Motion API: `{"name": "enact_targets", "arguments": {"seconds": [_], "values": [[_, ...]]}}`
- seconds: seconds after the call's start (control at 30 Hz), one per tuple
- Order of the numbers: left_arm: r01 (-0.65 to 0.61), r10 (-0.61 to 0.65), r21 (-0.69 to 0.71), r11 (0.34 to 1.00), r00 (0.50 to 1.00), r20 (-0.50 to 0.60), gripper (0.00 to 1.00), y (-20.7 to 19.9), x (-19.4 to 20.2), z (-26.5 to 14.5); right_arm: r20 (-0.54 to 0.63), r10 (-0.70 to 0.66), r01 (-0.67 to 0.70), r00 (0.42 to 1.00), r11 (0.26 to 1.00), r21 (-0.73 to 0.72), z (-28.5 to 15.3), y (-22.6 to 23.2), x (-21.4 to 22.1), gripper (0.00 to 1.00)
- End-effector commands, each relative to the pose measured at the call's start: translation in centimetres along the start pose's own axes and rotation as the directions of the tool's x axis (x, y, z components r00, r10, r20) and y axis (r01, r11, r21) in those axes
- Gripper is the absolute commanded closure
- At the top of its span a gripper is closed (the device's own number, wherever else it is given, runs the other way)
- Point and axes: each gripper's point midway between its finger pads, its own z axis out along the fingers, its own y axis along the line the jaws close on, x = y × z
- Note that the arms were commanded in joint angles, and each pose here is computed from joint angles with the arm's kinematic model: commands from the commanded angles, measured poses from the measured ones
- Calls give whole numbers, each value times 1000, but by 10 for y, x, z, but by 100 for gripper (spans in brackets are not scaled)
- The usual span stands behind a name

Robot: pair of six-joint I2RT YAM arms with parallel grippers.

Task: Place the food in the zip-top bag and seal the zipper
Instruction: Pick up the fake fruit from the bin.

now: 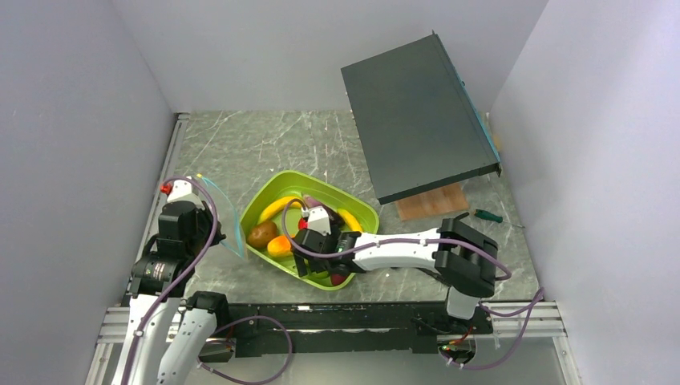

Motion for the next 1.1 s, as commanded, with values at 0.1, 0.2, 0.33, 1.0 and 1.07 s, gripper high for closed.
{"name": "enact_targets", "arguments": {"seconds": [0.1,0.2,0.33,1.0,1.07], "values": [[11,-10,-4,1000,1000,24,100,-1,-5,-1,108,-24,31,994,998,-58,-24,9,-26,33],[11,-10,-6,1000,1000,26,100,-1,-4,-3,180,-28,41,983,997,-69,-32,12,-45,41],[6,-7,8,1000,999,35,100,-3,-5,-4,284,-43,67,958,995,-76,-50,18,-77,62],[2,-3,26,1000,999,48,100,-6,-7,-6,572,275,73,773,856,-511,-165,93,-190,100],[2,-3,26,1000,999,49,100,-6,-7,-6,563,350,64,749,808,-586,-181,102,-198,100]]}}
